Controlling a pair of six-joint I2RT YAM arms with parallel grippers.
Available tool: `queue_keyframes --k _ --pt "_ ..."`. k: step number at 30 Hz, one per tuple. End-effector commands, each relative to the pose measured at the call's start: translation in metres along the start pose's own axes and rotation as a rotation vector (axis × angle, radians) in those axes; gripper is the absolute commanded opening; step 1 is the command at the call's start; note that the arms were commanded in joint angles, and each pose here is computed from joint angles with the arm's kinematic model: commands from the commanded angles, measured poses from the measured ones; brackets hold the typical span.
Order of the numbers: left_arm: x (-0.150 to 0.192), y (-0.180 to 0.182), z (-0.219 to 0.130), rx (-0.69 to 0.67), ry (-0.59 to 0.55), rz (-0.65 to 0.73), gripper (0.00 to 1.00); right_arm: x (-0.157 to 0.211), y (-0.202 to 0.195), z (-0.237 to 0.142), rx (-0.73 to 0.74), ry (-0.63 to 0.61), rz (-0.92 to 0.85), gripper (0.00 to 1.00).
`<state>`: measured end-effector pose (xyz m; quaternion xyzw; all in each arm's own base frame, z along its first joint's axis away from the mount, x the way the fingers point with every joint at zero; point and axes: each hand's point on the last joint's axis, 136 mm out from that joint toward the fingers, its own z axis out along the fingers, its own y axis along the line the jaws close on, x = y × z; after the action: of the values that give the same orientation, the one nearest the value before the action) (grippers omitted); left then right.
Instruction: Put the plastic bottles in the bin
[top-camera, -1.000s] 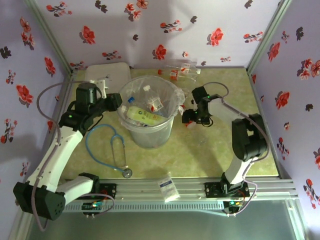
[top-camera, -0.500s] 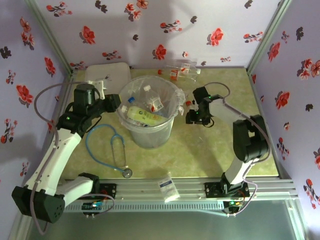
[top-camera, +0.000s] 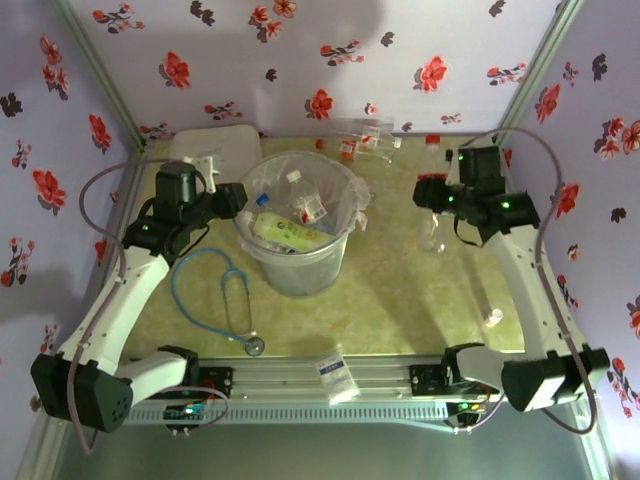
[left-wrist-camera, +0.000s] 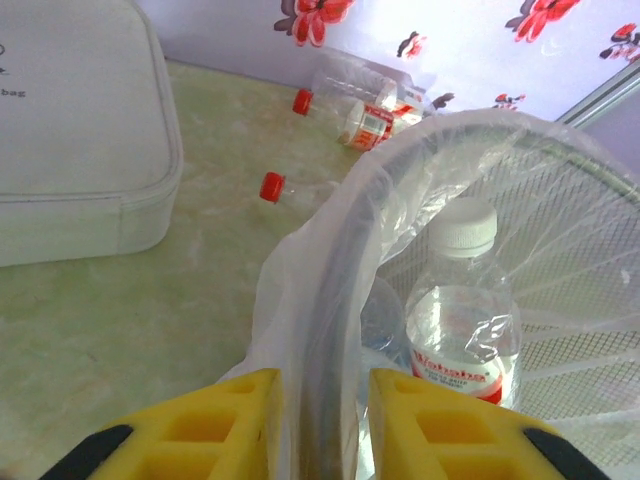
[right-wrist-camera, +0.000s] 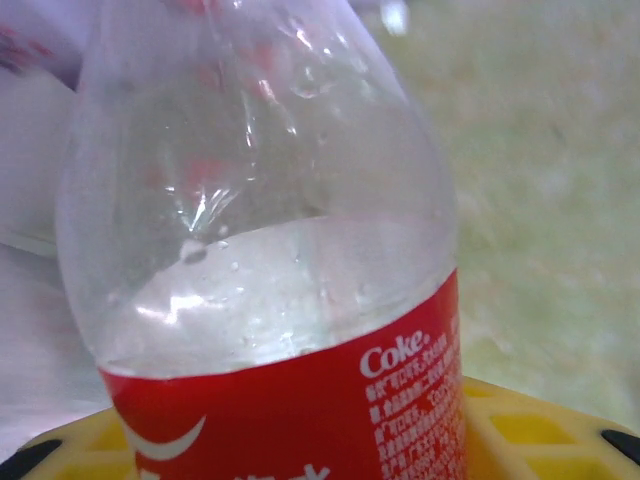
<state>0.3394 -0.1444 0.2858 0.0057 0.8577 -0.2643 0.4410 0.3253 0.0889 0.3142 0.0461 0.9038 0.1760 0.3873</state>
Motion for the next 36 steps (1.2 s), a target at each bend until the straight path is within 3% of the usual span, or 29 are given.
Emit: queue_keyframes --k 1,7,13,16,25,36 --pt "0.004 -0.001 0.007 0.031 0.001 -0.035 0.28 -0.036 0.054 -0.029 -0.233 -0.105 0.017 0.38" --pt "0.006 -0.003 0.000 0.045 -0.015 -0.050 0.27 -0.070 0.157 -0.064 -0.544 -0.203 -0.086 0.36" --pt "0.007 -0.008 -0.002 0.062 -0.021 -0.066 0.24 -0.054 0.229 -0.041 -0.588 -0.167 -0.229 0.38" --pt "0.005 -0.010 -0.004 0.064 -0.024 -0.063 0.23 -0.036 0.254 -0.018 -0.602 -0.092 -0.277 0.38" --pt "0.005 -0.012 -0.001 0.066 -0.018 -0.055 0.20 0.039 0.251 0.058 -0.412 0.179 -0.477 0.43" --pt "0.003 -0.009 0.006 0.048 -0.014 -0.042 0.16 0.114 0.224 0.072 -0.340 0.429 -0.705 0.51"
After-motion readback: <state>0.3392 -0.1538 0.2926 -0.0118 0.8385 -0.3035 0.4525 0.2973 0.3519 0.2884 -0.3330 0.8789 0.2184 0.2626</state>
